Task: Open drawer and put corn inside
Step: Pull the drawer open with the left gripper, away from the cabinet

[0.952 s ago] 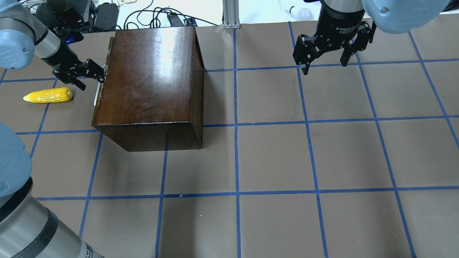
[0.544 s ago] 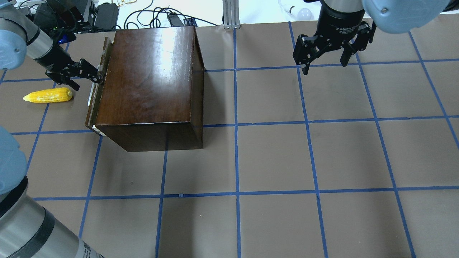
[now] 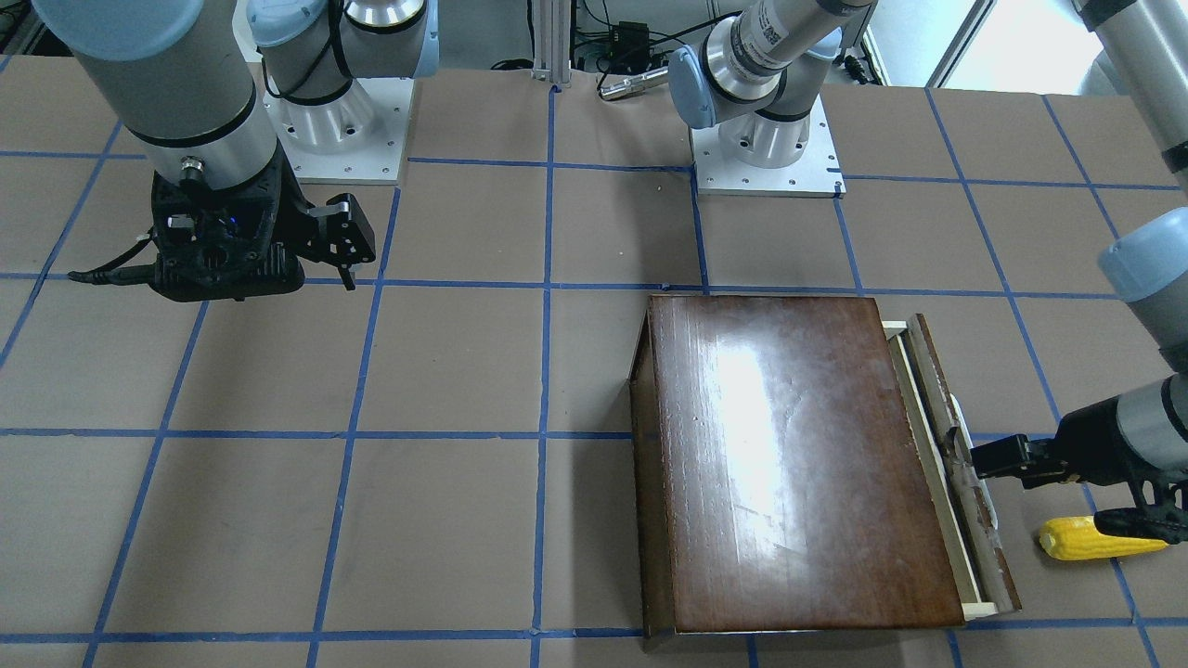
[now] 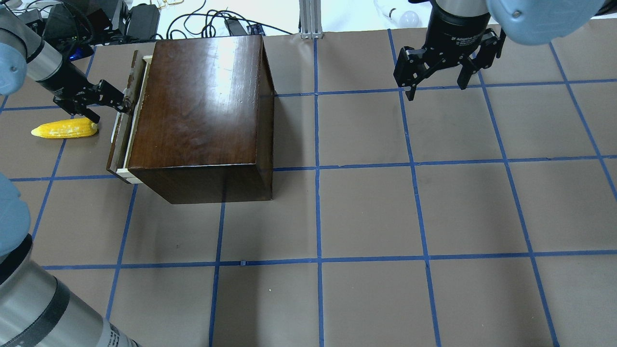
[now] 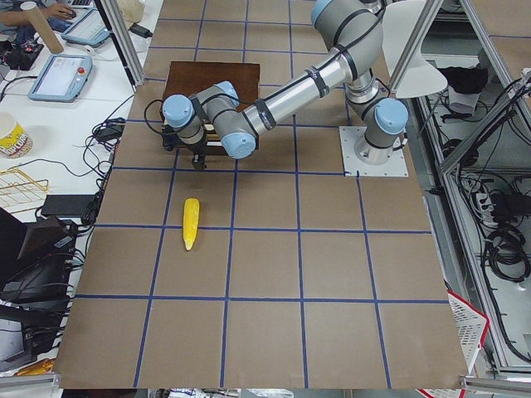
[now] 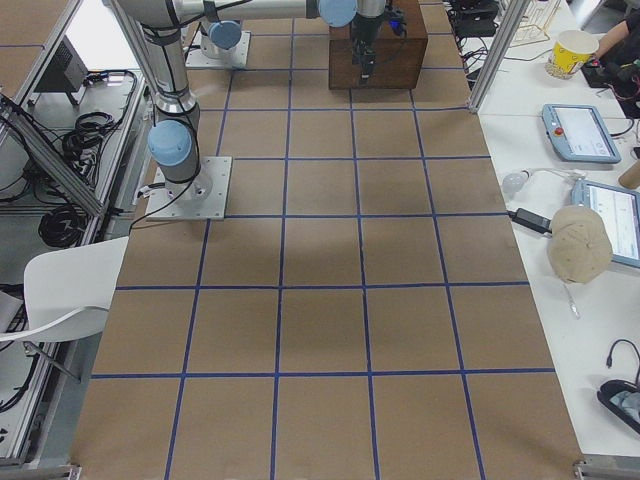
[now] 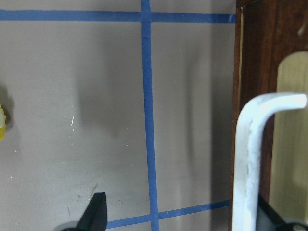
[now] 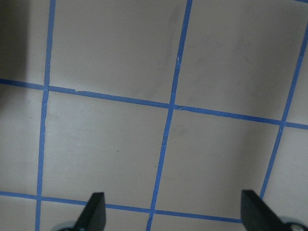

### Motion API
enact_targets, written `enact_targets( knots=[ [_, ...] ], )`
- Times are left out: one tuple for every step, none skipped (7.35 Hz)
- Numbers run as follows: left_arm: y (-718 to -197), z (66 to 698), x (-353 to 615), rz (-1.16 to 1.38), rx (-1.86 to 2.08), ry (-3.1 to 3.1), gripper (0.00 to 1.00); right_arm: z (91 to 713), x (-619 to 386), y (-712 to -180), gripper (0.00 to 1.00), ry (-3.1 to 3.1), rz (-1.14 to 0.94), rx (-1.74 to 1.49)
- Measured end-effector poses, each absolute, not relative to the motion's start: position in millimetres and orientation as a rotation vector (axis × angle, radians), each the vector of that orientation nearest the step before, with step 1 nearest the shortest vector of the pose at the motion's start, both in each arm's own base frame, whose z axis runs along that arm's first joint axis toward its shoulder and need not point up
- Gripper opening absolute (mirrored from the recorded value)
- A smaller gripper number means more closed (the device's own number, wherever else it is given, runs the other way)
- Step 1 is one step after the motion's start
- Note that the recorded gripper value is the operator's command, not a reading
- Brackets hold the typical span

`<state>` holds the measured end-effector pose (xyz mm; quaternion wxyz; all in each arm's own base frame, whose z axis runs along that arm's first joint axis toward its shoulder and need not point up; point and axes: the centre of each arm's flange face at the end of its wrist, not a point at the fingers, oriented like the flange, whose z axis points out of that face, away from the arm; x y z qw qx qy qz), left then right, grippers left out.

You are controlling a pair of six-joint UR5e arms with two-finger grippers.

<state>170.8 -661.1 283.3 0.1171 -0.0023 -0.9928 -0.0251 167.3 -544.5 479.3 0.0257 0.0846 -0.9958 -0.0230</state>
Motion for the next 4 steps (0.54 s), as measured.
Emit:
enact_targets(
  knots=[
    [-659, 283, 179, -0.071, 0.007, -2.905, 1.00, 479, 167, -545, 1.00, -3.078, -0.071, 0.262],
    [-657, 284, 185, -0.068, 0.017, -2.905, 1.00, 479, 167, -545, 1.00, -3.078, -0.071, 0.262],
    [-656, 285, 191, -0.063, 0.027, -2.906, 1.00, 479, 167, -545, 1.00, -3.078, -0.071, 0.262],
    [-654, 286, 196, -0.060, 0.038, -2.906, 1.00, 479, 167, -545, 1.00, -3.078, -0.071, 0.262]
  ],
)
